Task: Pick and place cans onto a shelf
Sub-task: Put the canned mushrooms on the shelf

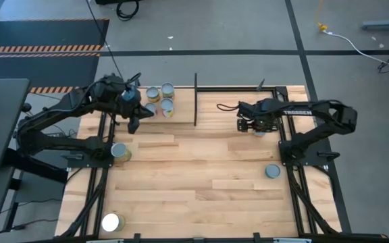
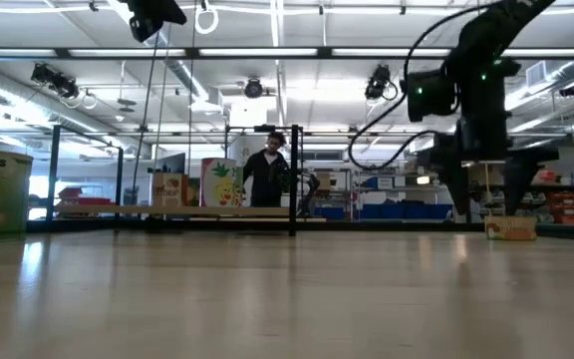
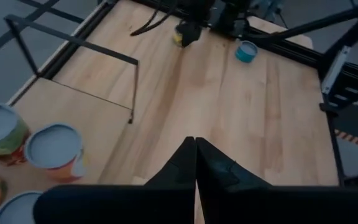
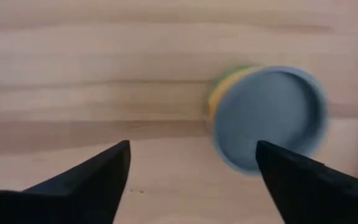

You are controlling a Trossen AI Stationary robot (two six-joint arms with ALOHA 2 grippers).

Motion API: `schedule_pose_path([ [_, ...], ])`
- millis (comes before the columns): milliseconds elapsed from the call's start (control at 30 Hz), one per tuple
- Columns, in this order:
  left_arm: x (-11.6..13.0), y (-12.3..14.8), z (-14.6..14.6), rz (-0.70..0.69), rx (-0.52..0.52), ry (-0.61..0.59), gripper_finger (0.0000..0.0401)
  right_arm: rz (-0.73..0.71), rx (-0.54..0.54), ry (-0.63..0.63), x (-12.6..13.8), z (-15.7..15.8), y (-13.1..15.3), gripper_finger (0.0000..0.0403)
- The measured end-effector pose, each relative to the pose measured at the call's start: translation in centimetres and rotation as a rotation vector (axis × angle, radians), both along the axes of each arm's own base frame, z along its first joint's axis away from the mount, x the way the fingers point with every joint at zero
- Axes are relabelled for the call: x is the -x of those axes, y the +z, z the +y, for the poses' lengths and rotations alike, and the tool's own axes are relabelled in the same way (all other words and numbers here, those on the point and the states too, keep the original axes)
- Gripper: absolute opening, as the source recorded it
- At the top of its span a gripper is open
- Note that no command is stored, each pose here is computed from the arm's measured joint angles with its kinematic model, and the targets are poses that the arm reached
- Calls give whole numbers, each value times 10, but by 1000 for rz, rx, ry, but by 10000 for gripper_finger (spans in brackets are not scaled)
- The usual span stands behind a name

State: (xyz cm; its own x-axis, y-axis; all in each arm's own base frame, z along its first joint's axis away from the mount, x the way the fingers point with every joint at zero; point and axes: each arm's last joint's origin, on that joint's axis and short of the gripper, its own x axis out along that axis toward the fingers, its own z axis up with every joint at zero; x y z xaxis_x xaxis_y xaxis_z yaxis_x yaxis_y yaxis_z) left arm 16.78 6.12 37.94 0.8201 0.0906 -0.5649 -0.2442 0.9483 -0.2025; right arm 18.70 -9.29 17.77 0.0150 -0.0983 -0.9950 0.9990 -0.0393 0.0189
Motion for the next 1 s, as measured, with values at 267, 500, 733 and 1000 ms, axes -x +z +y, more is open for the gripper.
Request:
schedule_pose_path([
  [267,16,10,-7,-58,-56,-26,13,79,-55,279,2,-2,-22,256],
  [500,33,23,-9,-153,-145,7,13,154,-53,594,3,-2,-25,153],
  [733,50,31,-12,-207,-193,70,15,181,-18,716,2,-3,-25,52],
  [1000,75,41,-23,-304,-227,90,16,185,6,761,-17,-12,19,9],
])
